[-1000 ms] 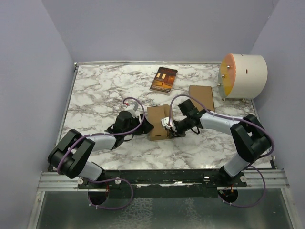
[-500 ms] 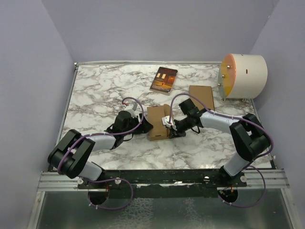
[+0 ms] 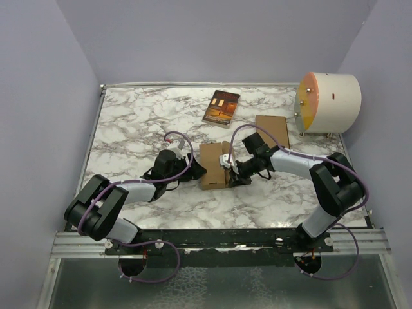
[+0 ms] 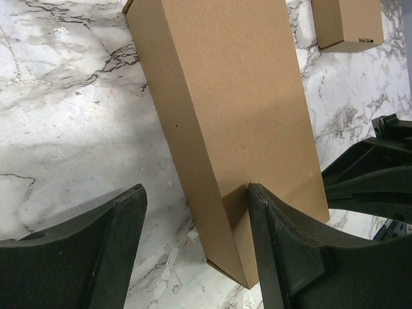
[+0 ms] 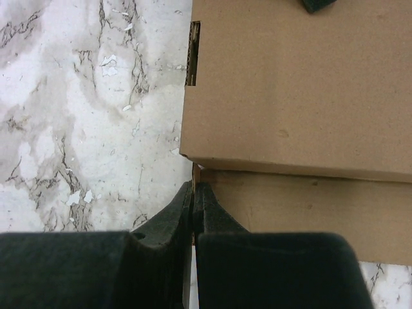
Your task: Fold the paper box
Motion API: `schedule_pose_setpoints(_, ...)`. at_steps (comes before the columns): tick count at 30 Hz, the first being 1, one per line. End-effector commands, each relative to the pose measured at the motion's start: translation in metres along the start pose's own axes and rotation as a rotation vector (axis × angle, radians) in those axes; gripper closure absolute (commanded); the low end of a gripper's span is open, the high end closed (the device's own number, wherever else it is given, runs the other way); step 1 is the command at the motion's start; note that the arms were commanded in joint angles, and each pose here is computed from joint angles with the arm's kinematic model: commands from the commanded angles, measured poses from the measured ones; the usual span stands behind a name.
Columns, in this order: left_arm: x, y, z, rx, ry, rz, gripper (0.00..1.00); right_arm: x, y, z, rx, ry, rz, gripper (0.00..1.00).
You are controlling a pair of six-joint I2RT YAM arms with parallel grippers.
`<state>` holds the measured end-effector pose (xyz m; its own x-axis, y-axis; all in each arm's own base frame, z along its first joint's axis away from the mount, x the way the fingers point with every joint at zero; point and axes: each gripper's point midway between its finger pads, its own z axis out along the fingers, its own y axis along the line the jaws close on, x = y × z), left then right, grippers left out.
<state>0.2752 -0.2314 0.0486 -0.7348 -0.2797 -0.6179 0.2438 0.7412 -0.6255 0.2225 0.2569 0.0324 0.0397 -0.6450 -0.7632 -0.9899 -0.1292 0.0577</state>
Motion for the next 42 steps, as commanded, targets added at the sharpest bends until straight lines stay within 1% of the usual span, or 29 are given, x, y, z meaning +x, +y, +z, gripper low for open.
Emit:
schedule_pose_setpoints(1, 0.016, 0.03, -0.003, -0.101, 0.037, -0.009, 0.35, 0.007, 0.011, 0.001, -0.037, 0.016, 0.118, 0.99)
schedule_pose_setpoints(8, 0.013, 0.024, 0.0, -0.086, 0.043, -0.011, 0.35, 0.003, 0.007, 0.001, -0.025, 0.007, 0.154, 0.99)
schedule_pose_setpoints(15, 0.01, 0.02, 0.0, -0.099, 0.057, 0.0, 0.34, -0.003, 0.006, -0.001, -0.016, -0.009, 0.137, 0.99)
schedule_pose_setpoints(20, 0.009, 0.02, 0.001, -0.143, 0.067, 0.01, 0.33, -0.007, 0.007, -0.003, -0.016, -0.021, 0.121, 0.99)
schedule_pose_setpoints(27, 0.009, 0.026, 0.002, -0.199, 0.069, -0.012, 0.33, -0.011, 0.008, -0.005, -0.012, -0.035, 0.084, 0.99)
schedule_pose_setpoints(29, 0.01, 0.03, 0.001, -0.227, 0.079, -0.017, 0.33, -0.011, 0.009, -0.004, -0.017, -0.033, 0.09, 0.99)
schedule_pose_setpoints(37, 0.006, 0.024, 0.002, -0.261, 0.072, 0.006, 0.33, -0.013, 0.009, -0.001, -0.016, -0.018, 0.108, 0.99)
schedule_pose_setpoints(42, 0.008, 0.022, 0.007, -0.295, 0.091, 0.016, 0.33, -0.017, 0.009, 0.0, -0.011, -0.009, 0.112, 0.99)
